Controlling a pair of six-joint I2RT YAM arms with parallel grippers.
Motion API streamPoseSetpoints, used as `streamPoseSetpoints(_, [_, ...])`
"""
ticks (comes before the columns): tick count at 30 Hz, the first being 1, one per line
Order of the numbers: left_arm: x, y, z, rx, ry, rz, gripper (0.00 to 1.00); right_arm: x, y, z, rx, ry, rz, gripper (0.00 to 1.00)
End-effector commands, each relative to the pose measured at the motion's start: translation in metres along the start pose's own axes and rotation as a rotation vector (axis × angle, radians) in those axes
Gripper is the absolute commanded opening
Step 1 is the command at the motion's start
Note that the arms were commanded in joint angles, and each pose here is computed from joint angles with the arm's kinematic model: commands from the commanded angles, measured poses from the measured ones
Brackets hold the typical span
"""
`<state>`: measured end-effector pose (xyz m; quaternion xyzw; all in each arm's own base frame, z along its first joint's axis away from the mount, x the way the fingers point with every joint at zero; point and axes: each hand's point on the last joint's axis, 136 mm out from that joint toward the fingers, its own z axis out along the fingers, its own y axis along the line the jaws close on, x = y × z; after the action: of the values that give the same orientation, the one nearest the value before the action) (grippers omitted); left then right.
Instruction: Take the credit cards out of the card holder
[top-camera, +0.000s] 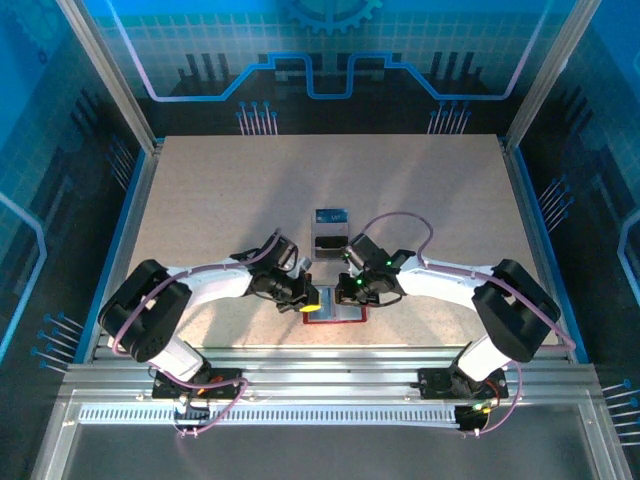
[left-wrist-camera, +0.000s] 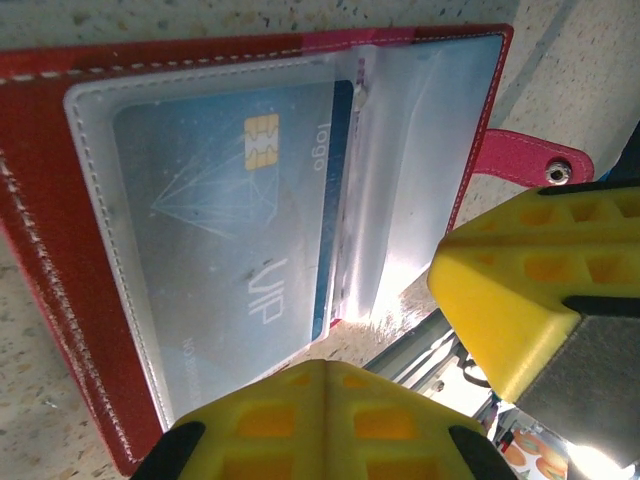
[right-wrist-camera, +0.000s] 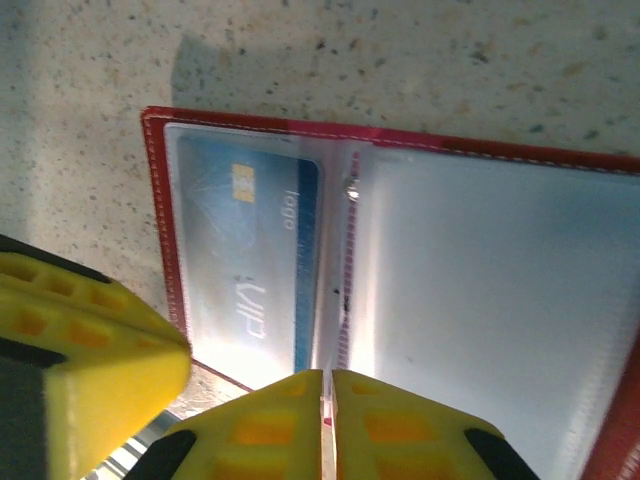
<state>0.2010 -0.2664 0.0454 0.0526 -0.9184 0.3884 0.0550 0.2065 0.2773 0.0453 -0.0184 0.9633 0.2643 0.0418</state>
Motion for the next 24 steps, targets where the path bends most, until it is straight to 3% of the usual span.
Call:
streamPoseSetpoints(1, [-0.002, 0.000, 0.002, -0.015, 0.000, -0.015, 0.03, -0.006, 0.002, 0.005, -0.042, -0.003, 0.025, 0.10])
streamPoseSetpoints(15, [-0.004, 0.001, 0.002, -0.034, -0.012, -0.002, 0.03, 0.000, -0.027, 0.022, 0.058, 0.040, 0.037, 0.09])
streamPoseSetpoints(24, [-0.006, 0.002, 0.005, -0.038, -0.004, 0.003, 0.03, -0.006, -0.015, 0.009, 0.019, -0.004, 0.028, 0.09])
